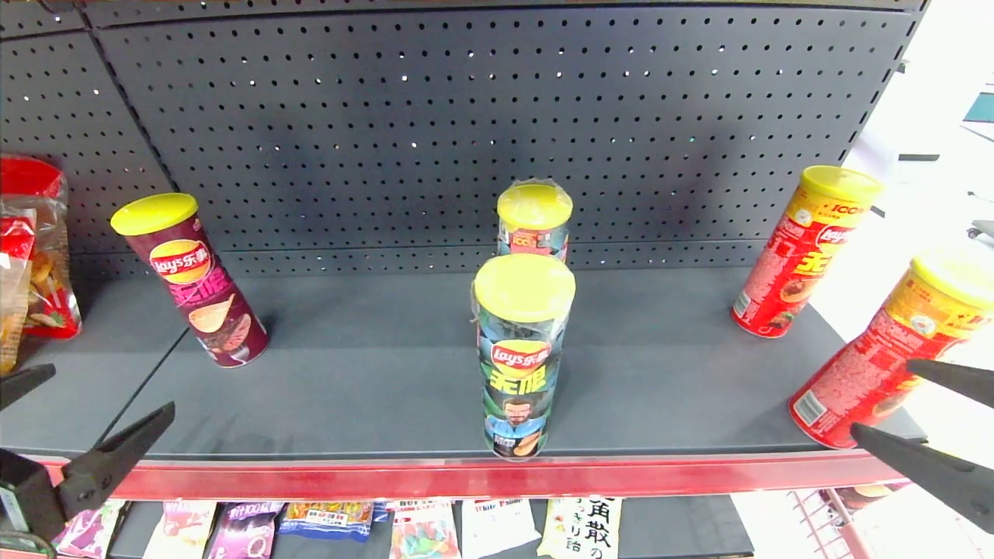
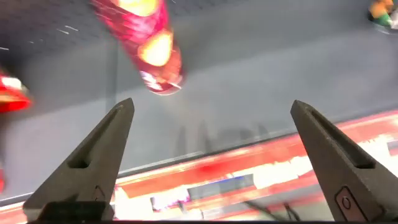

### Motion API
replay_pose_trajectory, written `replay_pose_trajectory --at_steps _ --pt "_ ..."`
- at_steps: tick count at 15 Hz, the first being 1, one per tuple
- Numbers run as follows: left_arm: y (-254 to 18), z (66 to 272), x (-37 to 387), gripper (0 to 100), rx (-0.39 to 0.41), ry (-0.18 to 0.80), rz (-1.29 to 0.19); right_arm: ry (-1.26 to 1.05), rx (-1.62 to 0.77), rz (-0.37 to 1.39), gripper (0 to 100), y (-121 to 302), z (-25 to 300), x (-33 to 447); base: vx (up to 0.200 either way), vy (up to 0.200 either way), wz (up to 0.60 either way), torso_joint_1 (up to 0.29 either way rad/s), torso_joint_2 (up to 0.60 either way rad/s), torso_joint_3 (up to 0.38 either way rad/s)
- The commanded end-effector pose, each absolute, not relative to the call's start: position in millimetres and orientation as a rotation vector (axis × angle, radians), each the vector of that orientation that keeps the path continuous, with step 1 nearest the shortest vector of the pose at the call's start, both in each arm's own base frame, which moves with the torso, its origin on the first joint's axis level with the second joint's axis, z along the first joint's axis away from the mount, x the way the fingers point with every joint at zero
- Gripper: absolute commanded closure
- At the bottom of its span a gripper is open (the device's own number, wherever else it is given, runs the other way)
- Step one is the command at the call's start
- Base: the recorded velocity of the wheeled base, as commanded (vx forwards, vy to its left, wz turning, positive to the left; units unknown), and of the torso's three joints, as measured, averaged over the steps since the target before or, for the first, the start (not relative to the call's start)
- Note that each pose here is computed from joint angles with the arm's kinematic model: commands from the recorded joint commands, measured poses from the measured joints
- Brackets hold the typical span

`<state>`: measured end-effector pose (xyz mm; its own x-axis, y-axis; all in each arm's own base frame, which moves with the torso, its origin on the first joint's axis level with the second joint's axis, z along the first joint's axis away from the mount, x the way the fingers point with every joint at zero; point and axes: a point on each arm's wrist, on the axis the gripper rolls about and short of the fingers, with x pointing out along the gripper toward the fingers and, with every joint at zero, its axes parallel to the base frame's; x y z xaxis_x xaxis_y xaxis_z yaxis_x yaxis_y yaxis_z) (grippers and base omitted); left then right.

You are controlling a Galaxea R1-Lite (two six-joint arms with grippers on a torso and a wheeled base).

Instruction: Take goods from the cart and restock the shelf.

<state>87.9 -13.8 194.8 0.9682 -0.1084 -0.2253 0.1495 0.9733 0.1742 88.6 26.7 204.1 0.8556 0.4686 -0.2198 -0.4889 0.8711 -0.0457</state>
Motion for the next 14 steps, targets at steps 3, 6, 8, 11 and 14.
replay_pose_trajectory --at_steps 3,6,8,11,14 --pt "-11.5 199.5 81.4 0 0.186 0.174 -0.115 0.190 -0.099 0.445 0 21.3 205.5 87.6 -0.133 0.000 0.00 0.002 0.00 0.003" --pt "-11.4 200.4 81.4 0 0.186 0.172 -0.113 0.188 -0.097 0.437 0 20.5 205.5 87.1 -0.200 0.000 0.00 -0.001 0.01 -0.001" --pt "-11.4 200.4 81.4 0 0.186 0.172 -0.113 0.185 -0.097 0.436 0 20.4 206.3 87.2 -0.200 0.000 0.00 -0.005 0.00 0.007" --pt "-11.4 199.4 80.8 0 0.187 0.171 -0.114 0.182 -0.097 0.436 0 20.2 206.6 85.9 -0.133 0.000 0.00 0.002 0.00 0.002" --pt "-10.8 199.8 79.3 0 0.188 0.164 -0.108 0.188 -0.098 0.431 0 19.9 206.0 86.2 0.000 0.000 0.00 0.000 0.00 0.000"
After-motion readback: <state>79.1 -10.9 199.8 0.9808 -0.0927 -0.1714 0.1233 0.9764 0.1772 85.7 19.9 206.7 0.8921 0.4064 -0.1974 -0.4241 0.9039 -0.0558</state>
